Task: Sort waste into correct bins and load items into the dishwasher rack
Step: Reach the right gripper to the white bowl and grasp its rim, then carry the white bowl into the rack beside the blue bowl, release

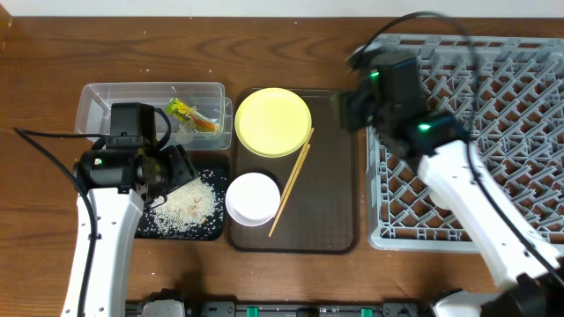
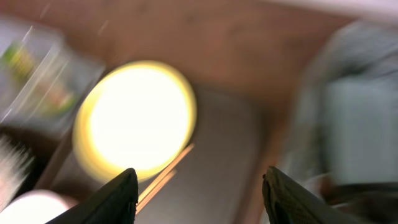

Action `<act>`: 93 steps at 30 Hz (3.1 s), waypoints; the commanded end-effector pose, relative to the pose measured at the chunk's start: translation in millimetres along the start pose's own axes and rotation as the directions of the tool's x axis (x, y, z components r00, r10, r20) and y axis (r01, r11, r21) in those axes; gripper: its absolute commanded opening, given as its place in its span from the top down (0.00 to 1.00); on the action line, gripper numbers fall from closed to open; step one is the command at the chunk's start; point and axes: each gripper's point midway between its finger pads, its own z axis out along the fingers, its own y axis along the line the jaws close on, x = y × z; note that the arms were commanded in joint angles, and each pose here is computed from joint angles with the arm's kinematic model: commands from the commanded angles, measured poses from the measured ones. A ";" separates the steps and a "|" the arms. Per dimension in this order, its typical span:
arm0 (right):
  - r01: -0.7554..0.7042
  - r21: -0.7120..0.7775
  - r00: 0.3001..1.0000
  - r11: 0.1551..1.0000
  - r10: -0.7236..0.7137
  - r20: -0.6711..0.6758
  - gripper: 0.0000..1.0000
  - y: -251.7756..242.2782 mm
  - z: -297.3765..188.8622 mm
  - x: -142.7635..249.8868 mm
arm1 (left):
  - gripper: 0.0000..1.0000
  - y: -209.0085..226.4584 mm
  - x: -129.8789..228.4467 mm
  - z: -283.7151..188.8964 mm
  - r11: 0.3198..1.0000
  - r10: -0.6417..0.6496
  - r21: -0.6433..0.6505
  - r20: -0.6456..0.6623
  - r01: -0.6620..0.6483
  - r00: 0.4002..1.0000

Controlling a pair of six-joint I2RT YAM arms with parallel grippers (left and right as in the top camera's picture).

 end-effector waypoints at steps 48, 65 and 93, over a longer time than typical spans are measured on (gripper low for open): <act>-0.095 -0.024 0.896 0.995 0.075 -0.437 0.99 101.0 58.7 131.1 | 0.27 24.1 1.6 -2.0 0.993 -0.009 -0.120 0.015 0.011 1.000; -0.050 0.610 0.976 0.791 -0.091 0.199 0.99 -138.7 -115.7 -48.7 | 0.27 24.0 1.3 -1.9 0.993 -0.009 -0.120 0.016 0.011 1.000; 0.164 0.970 0.977 0.182 -0.170 -0.133 0.99 -323.6 -74.4 -48.3 | 0.27 22.8 -1.0 -1.8 0.993 -0.009 -0.115 0.025 0.012 1.000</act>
